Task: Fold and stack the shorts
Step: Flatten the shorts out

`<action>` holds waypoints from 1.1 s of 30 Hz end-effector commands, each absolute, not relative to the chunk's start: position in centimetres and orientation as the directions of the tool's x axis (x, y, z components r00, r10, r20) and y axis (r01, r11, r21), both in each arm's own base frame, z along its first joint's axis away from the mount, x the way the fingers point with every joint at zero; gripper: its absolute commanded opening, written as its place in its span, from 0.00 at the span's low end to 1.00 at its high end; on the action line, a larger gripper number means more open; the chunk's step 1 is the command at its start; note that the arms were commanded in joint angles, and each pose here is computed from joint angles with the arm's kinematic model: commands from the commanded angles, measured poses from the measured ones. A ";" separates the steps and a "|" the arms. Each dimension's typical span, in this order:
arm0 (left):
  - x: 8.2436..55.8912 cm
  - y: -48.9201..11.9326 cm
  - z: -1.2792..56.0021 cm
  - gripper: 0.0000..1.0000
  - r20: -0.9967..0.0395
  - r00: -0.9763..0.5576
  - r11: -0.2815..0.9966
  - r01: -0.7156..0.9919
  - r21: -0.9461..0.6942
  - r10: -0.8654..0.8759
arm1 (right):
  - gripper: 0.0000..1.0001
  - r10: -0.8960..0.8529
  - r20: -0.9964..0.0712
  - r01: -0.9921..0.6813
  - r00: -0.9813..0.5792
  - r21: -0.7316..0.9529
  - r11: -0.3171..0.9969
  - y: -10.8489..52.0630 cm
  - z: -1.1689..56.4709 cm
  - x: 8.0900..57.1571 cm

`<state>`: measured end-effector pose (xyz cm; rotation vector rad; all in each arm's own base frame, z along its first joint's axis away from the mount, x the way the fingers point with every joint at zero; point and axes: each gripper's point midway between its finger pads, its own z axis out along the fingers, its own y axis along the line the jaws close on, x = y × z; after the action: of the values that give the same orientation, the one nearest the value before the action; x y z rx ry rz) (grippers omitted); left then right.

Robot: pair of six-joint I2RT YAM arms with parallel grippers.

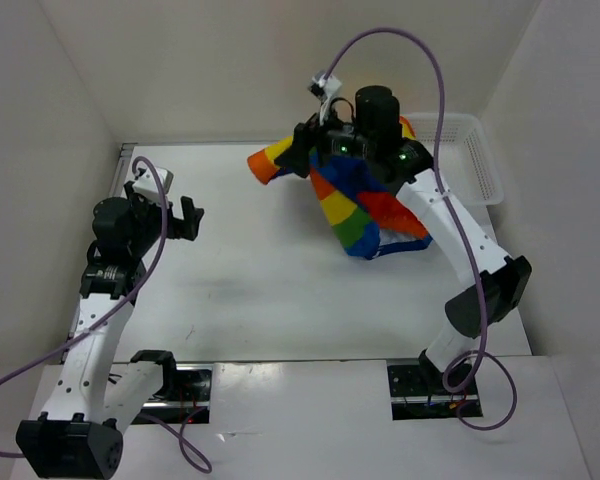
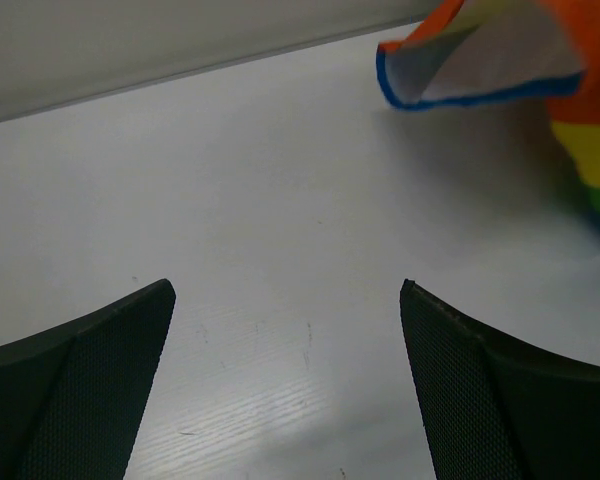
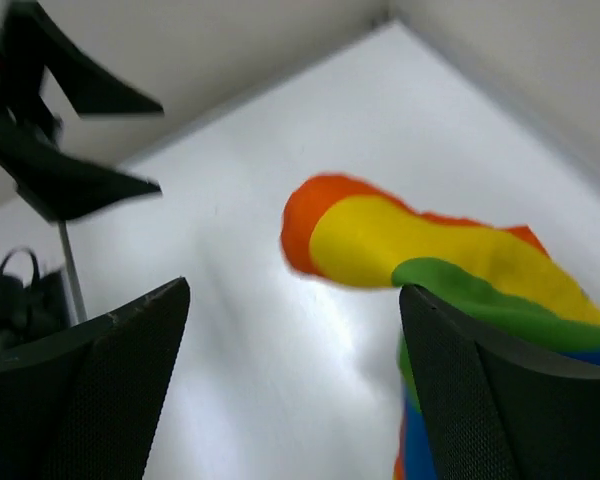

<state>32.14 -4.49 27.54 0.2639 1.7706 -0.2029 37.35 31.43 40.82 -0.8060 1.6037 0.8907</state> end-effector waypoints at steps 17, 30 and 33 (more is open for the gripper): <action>35.5 -3.5 16.7 1.00 -0.817 -0.567 0.983 0.183 0.003 0.108 | 0.71 -0.571 -0.739 -0.726 -0.357 -0.165 0.668 18.0 16.4 31.2; 39.5 -5.1 14.2 1.00 -0.790 -0.601 0.974 0.227 -0.024 0.121 | 0.90 -0.742 -0.650 -0.872 -0.162 -0.259 0.416 24.8 10.8 31.8; 38.8 -4.9 13.3 1.00 -0.780 -0.613 0.975 0.219 -0.020 0.122 | 0.90 -0.764 -0.618 -0.860 -0.186 -0.275 0.431 24.7 9.0 32.9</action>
<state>38.86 -4.77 13.03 0.2307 2.2681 -0.1410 29.95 23.58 7.78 -1.3986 2.0699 0.2444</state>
